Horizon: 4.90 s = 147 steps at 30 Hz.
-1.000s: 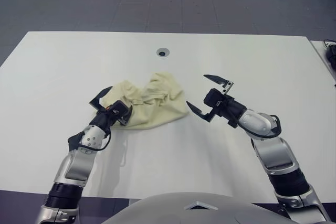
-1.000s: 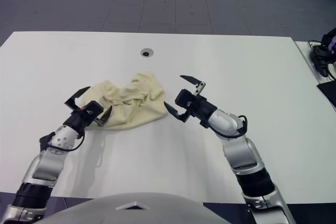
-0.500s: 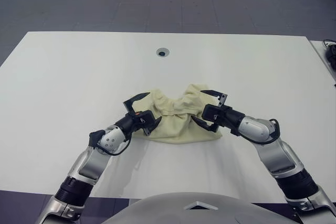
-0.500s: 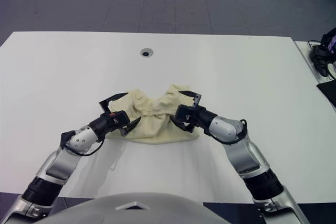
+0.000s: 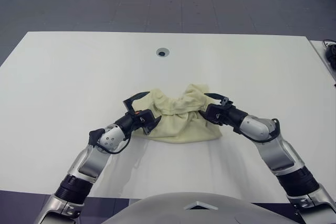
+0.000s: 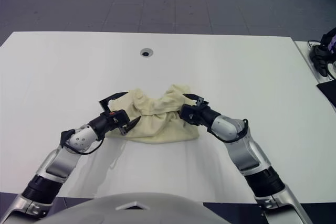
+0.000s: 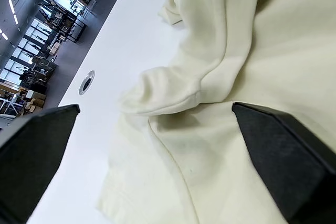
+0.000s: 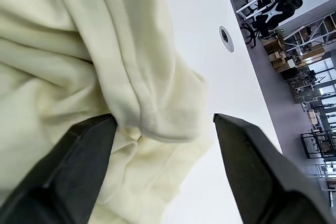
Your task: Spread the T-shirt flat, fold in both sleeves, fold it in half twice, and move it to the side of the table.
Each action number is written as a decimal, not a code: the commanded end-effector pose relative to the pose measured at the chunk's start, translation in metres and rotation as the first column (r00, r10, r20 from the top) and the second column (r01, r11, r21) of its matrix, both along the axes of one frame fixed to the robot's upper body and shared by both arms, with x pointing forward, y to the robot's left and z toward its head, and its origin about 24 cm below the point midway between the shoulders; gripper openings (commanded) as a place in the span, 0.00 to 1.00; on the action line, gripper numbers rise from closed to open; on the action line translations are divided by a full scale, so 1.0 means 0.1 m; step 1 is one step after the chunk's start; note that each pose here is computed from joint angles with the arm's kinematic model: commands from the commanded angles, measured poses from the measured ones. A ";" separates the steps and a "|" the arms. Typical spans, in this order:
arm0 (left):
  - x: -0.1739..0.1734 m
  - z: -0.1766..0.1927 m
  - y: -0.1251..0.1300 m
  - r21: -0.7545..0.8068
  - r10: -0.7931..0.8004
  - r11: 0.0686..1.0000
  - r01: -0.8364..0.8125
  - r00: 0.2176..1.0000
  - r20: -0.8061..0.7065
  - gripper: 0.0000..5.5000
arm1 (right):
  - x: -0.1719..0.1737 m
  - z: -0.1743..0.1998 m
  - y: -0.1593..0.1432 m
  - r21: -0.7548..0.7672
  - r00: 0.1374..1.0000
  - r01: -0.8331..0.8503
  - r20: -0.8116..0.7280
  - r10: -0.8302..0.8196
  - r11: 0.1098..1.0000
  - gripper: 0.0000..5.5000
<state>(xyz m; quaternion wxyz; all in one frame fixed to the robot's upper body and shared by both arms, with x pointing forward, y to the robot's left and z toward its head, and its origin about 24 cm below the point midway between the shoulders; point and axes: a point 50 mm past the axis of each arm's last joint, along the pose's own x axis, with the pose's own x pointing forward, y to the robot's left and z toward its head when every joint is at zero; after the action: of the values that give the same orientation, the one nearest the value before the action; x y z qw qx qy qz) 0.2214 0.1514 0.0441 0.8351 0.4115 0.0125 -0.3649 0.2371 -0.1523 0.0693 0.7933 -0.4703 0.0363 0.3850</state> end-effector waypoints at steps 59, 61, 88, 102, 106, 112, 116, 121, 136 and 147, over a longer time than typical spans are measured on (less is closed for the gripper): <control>0.59 0.35 -0.02 0.109 -0.177 0.979 0.175 0.984 0.009 0.98 | 0.58 0.37 0.22 0.613 0.941 0.328 -0.279 -0.192 0.719 0.00; 0.62 0.37 -0.04 0.087 -0.180 0.980 0.178 0.984 0.008 0.98 | 0.58 0.38 0.22 0.609 0.941 0.329 -0.279 -0.193 0.722 0.00; 0.80 0.30 -0.08 0.232 -0.328 0.912 0.338 0.941 -0.083 0.71 | 0.49 0.32 0.26 0.582 0.941 0.320 -0.284 -0.183 0.748 0.00; 0.80 0.20 -0.09 0.249 -0.364 0.884 0.395 0.917 -0.163 0.29 | 0.49 0.30 0.25 0.570 0.942 0.316 -0.282 -0.181 0.758 0.00; 0.80 0.21 -0.08 0.254 -0.366 0.882 0.398 0.916 -0.163 0.18 | 0.49 0.30 0.23 0.562 0.941 0.320 -0.281 -0.188 0.762 0.00; 0.96 0.50 -0.02 0.169 -0.304 0.934 0.316 0.948 -0.093 0.00 | 0.56 0.40 0.15 0.565 0.947 0.315 -0.246 -0.209 0.762 0.00; 1.17 0.87 -0.03 0.003 -0.239 0.971 0.239 0.970 -0.047 0.00 | 0.67 0.66 0.13 0.602 0.967 0.254 -0.170 -0.190 0.757 0.00; 1.54 1.09 0.02 0.029 -0.103 0.994 0.103 0.995 -0.016 0.00 | 0.99 0.85 0.01 0.548 0.968 0.241 -0.079 -0.236 0.801 0.00; 2.07 2.04 -0.26 0.151 0.162 0.964 -0.218 0.934 0.317 0.00 | 1.90 1.77 -0.02 0.379 0.865 0.268 0.310 -0.394 0.886 0.00; 2.04 2.07 -0.11 0.250 0.077 0.949 -0.191 0.911 0.406 0.00 | 1.86 2.08 -0.20 0.277 0.798 0.256 0.480 -0.364 0.926 0.00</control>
<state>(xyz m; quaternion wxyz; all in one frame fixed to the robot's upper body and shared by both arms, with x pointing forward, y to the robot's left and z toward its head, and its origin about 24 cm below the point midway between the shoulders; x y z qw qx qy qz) 0.4275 0.1286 0.2686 0.7920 0.5757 -0.0911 -0.1820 0.4256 -0.1548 0.2849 0.8808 -0.4339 -0.1609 0.1008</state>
